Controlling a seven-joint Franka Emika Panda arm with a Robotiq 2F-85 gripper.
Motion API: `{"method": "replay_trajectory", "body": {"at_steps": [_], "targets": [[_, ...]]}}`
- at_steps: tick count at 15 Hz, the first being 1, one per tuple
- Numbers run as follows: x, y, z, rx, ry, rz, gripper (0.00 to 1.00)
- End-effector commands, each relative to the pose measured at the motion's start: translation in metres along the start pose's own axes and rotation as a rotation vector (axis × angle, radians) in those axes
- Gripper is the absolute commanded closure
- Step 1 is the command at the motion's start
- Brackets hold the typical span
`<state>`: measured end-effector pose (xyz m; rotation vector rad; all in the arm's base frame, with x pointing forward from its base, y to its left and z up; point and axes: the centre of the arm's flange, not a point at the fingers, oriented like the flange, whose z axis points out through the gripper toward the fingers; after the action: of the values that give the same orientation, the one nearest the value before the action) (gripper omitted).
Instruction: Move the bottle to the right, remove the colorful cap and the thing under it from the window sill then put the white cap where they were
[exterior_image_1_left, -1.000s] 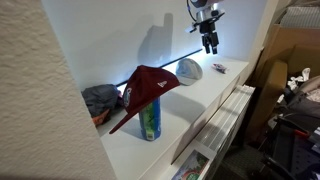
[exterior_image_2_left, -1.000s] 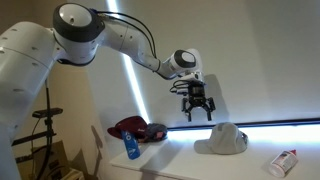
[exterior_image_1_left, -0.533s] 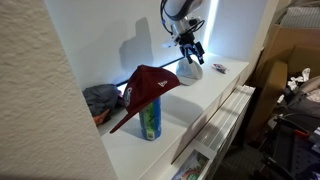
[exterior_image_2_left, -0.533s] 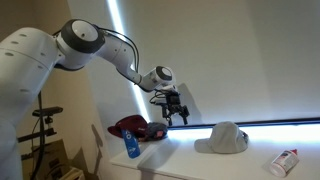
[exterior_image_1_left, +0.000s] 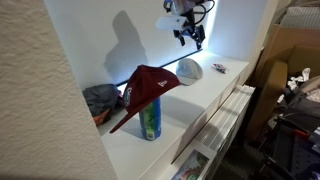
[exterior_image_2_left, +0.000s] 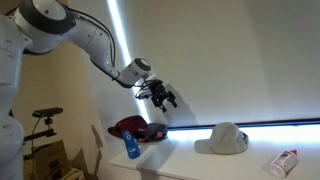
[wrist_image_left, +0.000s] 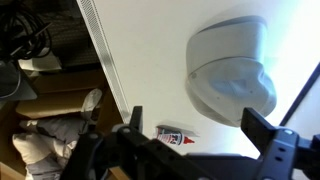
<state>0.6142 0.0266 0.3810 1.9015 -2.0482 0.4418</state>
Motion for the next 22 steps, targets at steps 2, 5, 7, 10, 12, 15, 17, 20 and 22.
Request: {"method": "replay_trajectory", "body": {"at_steps": [2, 5, 7, 10, 12, 15, 17, 20, 22], "targets": [[0.006, 0.012, -0.007, 0.021, -0.010, -0.003, 0.00], [0.043, 0.009, 0.013, 0.132, -0.096, -0.189, 0.00], [0.073, -0.013, 0.027, 0.195, -0.119, -0.280, 0.00], [0.110, -0.035, 0.054, 0.300, -0.164, -0.389, 0.00], [0.101, -0.051, 0.069, 0.341, -0.197, -0.476, 0.00], [0.009, -0.063, 0.067, 0.302, -0.284, -0.614, 0.00], [-0.054, -0.058, 0.061, 0.193, -0.176, -0.518, 0.00], [-0.143, -0.047, 0.036, 0.075, -0.087, -0.608, 0.00], [-0.198, -0.034, -0.003, 0.106, -0.140, -0.755, 0.00]]}}
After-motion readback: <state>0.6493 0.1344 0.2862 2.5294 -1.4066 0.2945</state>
